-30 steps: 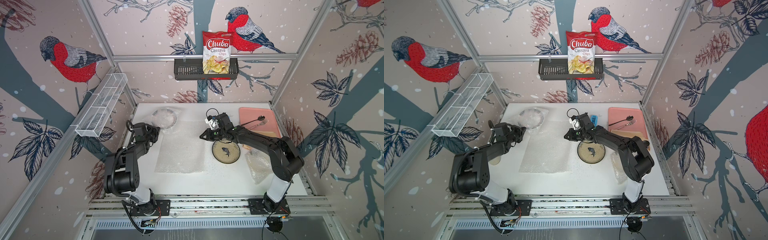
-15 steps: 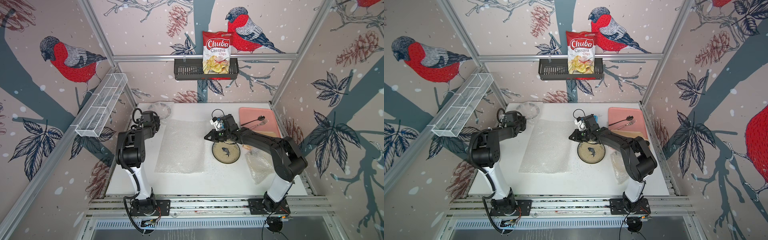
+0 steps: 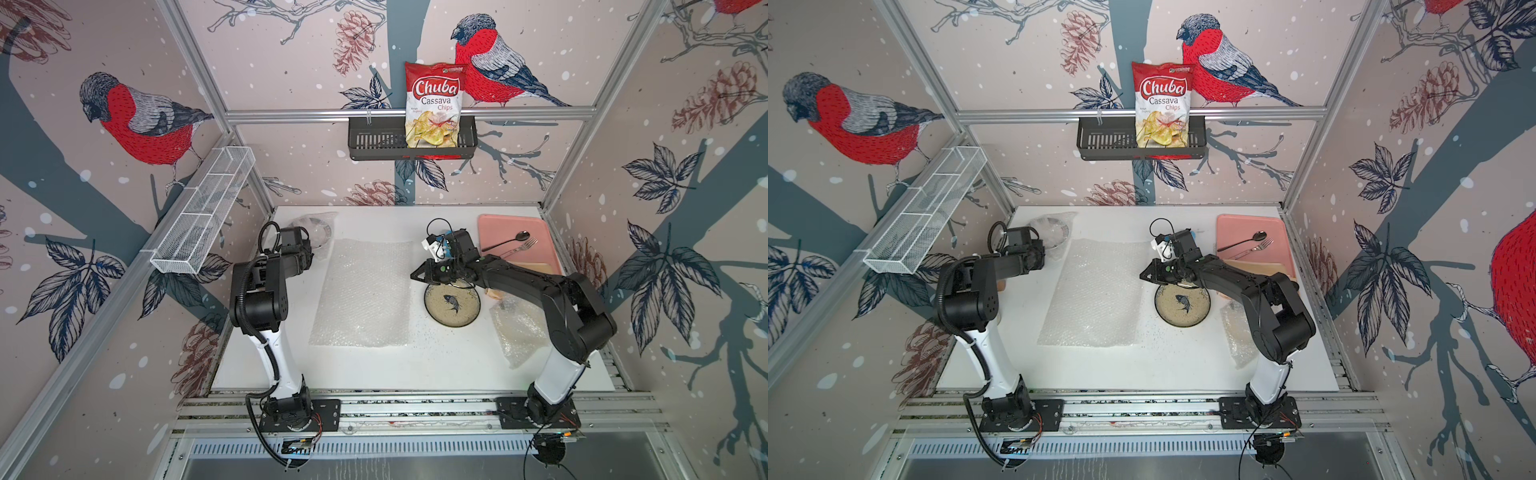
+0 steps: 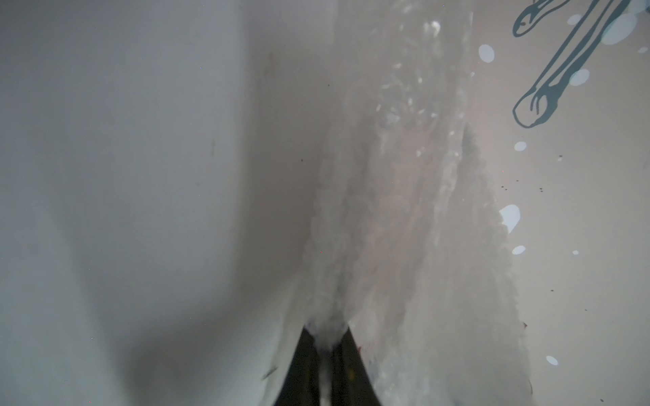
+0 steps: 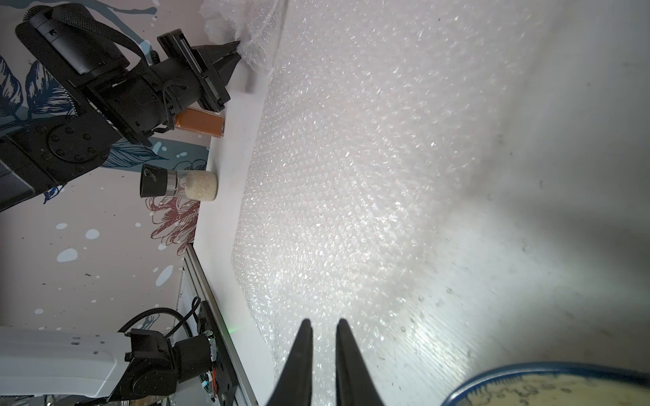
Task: Wrap dinner plates in bubble wrap
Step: Place the bubble wrap at the center of the board, then pick up the plate at the center of the board, then adjust the bubble wrap at the center of the board.
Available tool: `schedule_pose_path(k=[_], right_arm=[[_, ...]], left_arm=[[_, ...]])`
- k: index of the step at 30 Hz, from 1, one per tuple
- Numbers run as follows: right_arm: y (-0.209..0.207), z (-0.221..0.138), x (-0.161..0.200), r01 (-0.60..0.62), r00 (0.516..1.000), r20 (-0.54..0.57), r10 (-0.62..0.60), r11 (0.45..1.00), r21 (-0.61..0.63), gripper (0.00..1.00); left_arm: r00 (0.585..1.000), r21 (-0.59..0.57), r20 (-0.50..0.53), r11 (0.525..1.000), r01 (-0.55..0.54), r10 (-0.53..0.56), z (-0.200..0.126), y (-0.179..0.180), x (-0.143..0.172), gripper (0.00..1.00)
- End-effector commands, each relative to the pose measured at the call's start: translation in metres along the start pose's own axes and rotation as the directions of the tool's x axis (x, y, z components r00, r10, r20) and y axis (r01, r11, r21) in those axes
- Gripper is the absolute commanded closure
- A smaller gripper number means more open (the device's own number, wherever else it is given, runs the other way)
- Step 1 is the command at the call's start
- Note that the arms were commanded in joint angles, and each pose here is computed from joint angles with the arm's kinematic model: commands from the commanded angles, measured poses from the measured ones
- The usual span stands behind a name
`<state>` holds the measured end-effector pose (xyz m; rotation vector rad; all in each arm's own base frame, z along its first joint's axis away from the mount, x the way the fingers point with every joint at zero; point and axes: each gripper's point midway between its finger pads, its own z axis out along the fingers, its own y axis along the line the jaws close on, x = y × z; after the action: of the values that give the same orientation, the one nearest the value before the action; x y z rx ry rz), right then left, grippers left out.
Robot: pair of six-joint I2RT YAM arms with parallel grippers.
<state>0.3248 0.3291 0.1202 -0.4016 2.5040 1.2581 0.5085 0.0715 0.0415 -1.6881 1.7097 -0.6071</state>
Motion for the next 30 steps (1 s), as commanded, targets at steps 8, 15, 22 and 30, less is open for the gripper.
schedule_pose_path(k=[8, 15, 22, 30], right_arm=[[0.008, -0.012, -0.008, 0.032, 0.998, 0.051, -0.033, 0.999, 0.023, 0.83], [-0.020, -0.027, -0.007, -0.006, 0.994, 0.106, -0.019, 0.974, 0.228, 0.78], [-0.081, -0.084, 0.012, -0.166, 0.972, 0.228, 0.055, 0.846, 0.507, 0.66], [-0.124, -0.148, 0.069, -0.371, 0.918, 0.354, 0.180, 0.704, 0.605, 0.53]], left_arm=[[0.998, -0.038, -0.057, 0.999, -0.025, 0.023, -0.033, 0.002, 0.019, 0.51], [0.993, 0.010, -0.084, 0.997, -0.083, 0.084, -0.069, -0.008, 0.035, 0.42], [0.938, 0.071, -0.206, 0.960, -0.270, 0.279, -0.101, -0.004, 0.091, 0.40], [0.782, 0.206, -0.394, 0.876, -0.437, 0.483, -0.122, 0.021, 0.177, 0.37]])
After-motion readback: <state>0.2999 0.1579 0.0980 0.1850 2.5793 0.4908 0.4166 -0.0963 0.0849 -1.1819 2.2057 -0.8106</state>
